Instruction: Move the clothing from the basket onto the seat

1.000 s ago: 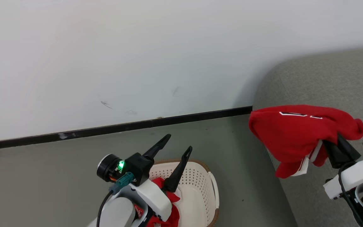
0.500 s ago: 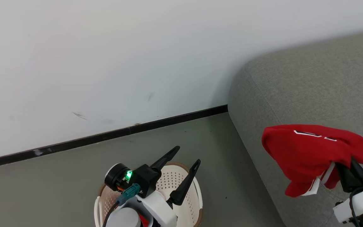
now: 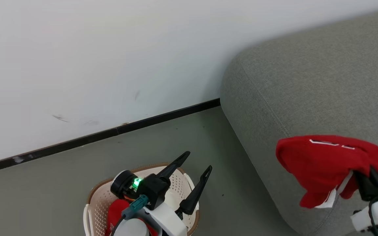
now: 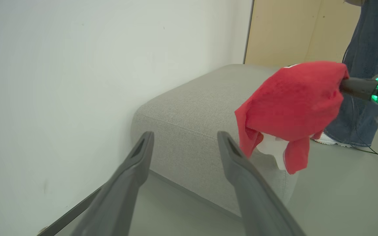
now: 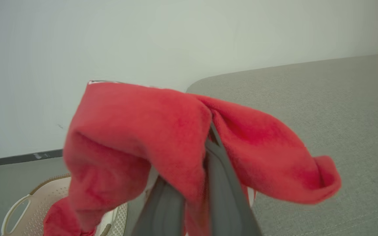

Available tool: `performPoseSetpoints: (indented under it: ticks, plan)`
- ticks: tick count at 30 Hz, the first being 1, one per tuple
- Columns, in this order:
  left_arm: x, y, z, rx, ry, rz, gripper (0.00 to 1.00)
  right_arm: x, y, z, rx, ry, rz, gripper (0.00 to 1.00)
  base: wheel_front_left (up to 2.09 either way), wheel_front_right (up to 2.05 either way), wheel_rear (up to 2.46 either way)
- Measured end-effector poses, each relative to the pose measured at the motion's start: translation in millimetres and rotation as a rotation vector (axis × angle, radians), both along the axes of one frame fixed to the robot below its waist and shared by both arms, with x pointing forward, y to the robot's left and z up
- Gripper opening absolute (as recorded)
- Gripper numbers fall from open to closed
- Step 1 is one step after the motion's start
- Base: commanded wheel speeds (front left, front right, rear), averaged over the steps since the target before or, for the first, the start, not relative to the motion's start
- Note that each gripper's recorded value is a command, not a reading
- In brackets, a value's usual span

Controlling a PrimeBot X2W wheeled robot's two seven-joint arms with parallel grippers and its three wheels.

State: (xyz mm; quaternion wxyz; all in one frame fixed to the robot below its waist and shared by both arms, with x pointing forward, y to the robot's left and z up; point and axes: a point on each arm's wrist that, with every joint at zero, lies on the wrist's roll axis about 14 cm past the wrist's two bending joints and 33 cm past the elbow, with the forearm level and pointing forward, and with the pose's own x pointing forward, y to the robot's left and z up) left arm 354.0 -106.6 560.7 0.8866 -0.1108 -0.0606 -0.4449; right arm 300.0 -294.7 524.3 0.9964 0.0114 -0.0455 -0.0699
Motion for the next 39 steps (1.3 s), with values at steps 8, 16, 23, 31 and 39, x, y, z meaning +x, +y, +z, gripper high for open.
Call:
performPoseSetpoints:
  ticks: [8, 16, 23, 31, 39]
  plan:
    - [12, 4, -16, 0.029, 0.009, 0.014, 1.00, 55, -25, 60, -0.090, -0.108, -0.006, 0.00, 0.00, 0.00, 0.00]
    - [30, 9, -22, 0.037, -0.003, 0.036, 1.00, 106, -65, 93, -0.028, -0.139, -0.089, 0.00, 0.00, 0.00, 0.00]
    - [46, 9, -19, 0.018, -0.017, 0.042, 1.00, 142, -95, 114, -0.076, -0.134, -0.145, 0.00, 0.00, 0.00, 0.00]
    - [62, 12, -31, 0.025, -0.003, 0.046, 1.00, 171, -126, 90, -0.108, -0.037, -0.211, 0.00, 0.00, 0.00, 0.00]
    - [75, 12, -34, 0.012, -0.018, 0.043, 1.00, 185, -159, 75, -0.144, 0.015, -0.291, 0.00, 0.00, 0.00, 0.00]
